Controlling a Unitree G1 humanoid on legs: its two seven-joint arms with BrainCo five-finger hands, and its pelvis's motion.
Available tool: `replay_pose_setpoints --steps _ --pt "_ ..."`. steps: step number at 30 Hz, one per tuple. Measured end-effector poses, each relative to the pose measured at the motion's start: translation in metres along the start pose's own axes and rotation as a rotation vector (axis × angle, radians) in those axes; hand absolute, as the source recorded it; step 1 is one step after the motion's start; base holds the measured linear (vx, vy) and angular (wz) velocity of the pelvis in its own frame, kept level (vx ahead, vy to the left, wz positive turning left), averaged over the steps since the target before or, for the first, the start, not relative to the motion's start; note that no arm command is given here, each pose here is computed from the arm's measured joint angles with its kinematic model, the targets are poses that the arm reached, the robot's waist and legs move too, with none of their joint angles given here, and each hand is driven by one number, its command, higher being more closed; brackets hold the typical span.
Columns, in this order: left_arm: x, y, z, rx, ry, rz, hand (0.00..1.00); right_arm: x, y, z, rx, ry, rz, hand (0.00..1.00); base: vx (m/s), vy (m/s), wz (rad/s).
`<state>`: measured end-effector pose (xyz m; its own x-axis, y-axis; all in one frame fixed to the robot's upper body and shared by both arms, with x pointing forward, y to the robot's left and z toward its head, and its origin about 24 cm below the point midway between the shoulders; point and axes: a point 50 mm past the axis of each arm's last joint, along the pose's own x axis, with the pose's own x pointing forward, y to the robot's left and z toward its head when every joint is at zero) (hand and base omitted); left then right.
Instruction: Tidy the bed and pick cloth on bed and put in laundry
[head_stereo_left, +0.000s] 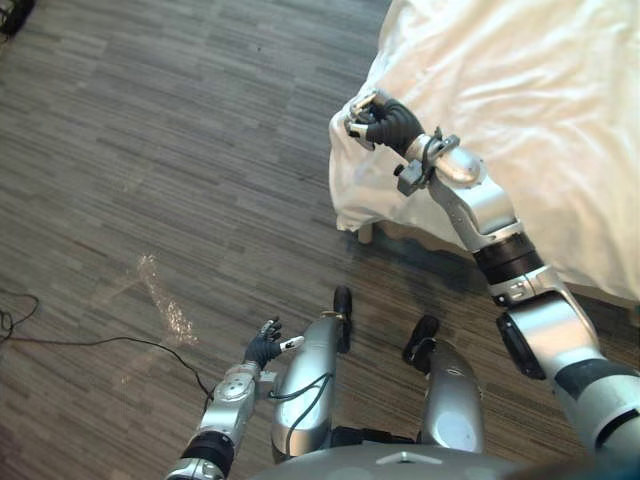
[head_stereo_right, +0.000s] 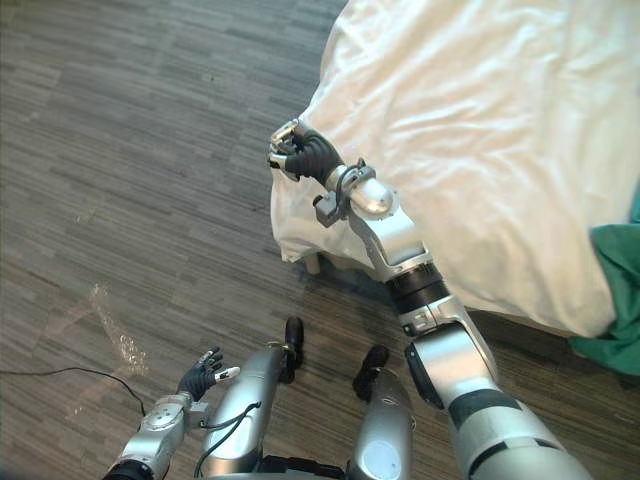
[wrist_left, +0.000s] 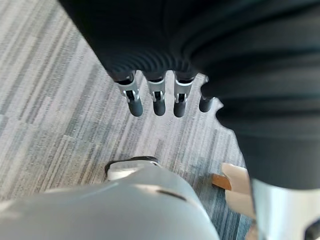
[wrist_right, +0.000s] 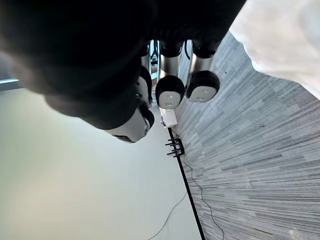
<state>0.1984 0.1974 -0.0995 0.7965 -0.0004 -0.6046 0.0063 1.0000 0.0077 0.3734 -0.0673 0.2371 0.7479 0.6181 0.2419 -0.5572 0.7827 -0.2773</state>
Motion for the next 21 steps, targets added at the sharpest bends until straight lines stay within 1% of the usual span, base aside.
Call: replay_pose_setpoints --steps 4,7,12,14,16,19,21 --pt "0.006 0.001 0.017 -0.014 -0.050 -0.006 0.00 0.005 -0.003 0.011 -0.015 -0.027 -0.042 1.00 -0.04 -0.005 0.14" --pt "0.009 0.003 0.033 -0.061 -0.111 -0.008 0.00 0.006 -0.002 0.013 -0.015 -0.035 -0.067 1.00 -0.08 -0.046 0.15" --pt "0.009 -0.004 0.069 -0.109 -0.270 -0.052 0.00 0.008 0.002 0.029 -0.009 -0.099 -0.134 1.00 -0.08 -0.042 0.12" --pt "0.009 -0.012 0.083 -0.144 -0.323 -0.079 0.00 0.006 -0.006 0.033 0.000 -0.103 -0.193 1.00 -0.05 -0.031 0.16" --pt "0.007 -0.024 0.103 -0.163 -0.402 -0.114 0.00 0.004 -0.023 0.035 0.023 -0.099 -0.305 1.00 -0.03 -0.027 0.26" --pt "0.002 -0.027 0.121 -0.205 -0.483 -0.118 0.00 -0.001 -0.043 0.028 0.032 -0.060 -0.425 1.00 -0.02 -0.046 0.11" --pt "0.000 -0.026 0.132 -0.223 -0.523 -0.109 0.00 -0.001 -0.051 0.027 0.030 -0.041 -0.472 1.00 -0.02 -0.031 0.10"
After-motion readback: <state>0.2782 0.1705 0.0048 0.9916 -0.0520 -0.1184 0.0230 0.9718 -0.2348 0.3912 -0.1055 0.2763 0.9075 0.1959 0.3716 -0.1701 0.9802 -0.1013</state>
